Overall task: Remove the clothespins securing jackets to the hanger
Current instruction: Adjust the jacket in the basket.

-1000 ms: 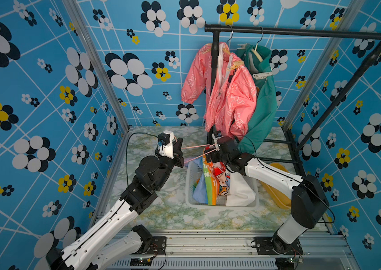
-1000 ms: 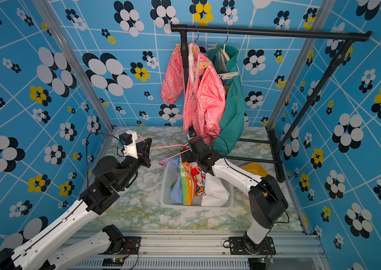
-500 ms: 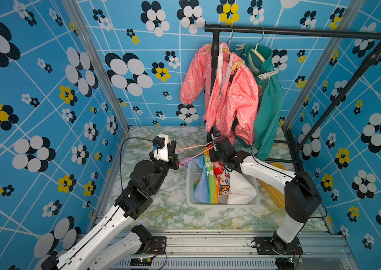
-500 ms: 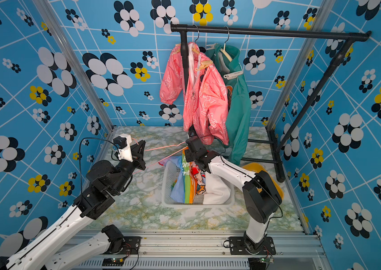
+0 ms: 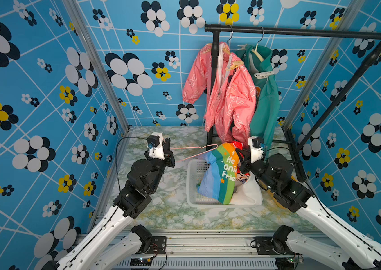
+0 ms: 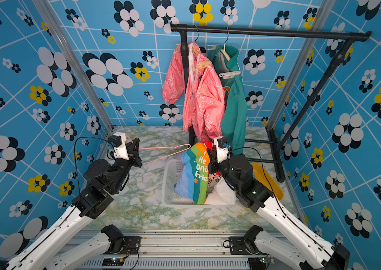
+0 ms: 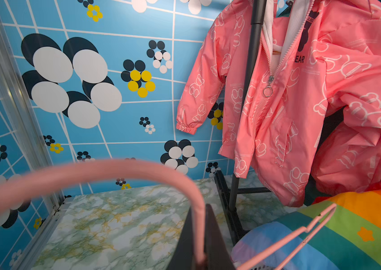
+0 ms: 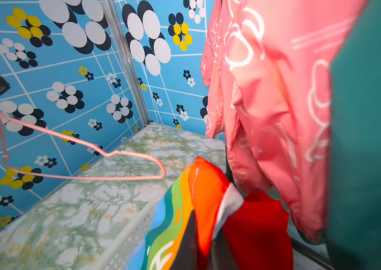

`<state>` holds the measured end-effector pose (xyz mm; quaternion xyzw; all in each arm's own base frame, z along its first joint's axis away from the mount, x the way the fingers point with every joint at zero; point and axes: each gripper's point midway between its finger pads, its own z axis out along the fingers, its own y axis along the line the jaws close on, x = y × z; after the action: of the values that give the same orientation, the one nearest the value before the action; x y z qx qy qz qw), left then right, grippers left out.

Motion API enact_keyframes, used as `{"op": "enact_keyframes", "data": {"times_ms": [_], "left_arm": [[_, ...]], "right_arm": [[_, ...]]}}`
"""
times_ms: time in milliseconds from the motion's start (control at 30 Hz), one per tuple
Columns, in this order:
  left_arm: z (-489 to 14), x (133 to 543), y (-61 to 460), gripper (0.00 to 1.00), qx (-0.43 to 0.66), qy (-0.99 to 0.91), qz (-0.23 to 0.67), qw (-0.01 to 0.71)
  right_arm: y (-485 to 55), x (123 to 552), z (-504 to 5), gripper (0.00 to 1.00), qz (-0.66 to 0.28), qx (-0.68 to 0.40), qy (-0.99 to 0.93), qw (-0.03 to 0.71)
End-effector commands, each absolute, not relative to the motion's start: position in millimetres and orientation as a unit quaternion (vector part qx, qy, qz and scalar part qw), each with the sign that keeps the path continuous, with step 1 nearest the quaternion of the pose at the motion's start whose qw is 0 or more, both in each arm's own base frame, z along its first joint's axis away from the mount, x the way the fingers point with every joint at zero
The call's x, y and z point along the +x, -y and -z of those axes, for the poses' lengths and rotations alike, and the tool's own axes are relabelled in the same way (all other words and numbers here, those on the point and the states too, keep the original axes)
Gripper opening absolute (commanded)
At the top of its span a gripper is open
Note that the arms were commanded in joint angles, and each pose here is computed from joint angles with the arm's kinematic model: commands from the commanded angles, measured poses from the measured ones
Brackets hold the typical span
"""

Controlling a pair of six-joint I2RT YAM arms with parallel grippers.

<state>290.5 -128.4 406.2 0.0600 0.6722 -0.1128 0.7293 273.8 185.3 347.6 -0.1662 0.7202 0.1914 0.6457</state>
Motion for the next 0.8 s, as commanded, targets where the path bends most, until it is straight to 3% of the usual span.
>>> {"op": "enact_keyframes", "data": {"times_ms": [0, 200, 467, 767], "left_arm": [[-427.1, 291.4, 120.6, 0.00, 0.034, -0.657, 0.118, 0.744], [-426.7, 298.5, 128.8, 0.00, 0.033, -0.664, 0.133, 0.735], [-420.4, 304.8, 133.6, 0.00, 0.029, -0.670, 0.139, 0.728], [-423.7, 295.5, 104.4, 0.00, -0.008, -0.662, 0.094, 0.743]], "right_arm": [[-176.8, 246.3, -356.6, 0.00, -0.203, -0.197, -0.696, 0.659], [-170.3, 201.3, -385.8, 0.00, -0.260, -0.233, -0.641, 0.683], [-182.3, 189.5, -404.7, 0.00, -0.275, -0.279, -0.603, 0.694], [-219.0, 241.6, -374.4, 0.00, -0.249, -0.292, -0.660, 0.646]]}}
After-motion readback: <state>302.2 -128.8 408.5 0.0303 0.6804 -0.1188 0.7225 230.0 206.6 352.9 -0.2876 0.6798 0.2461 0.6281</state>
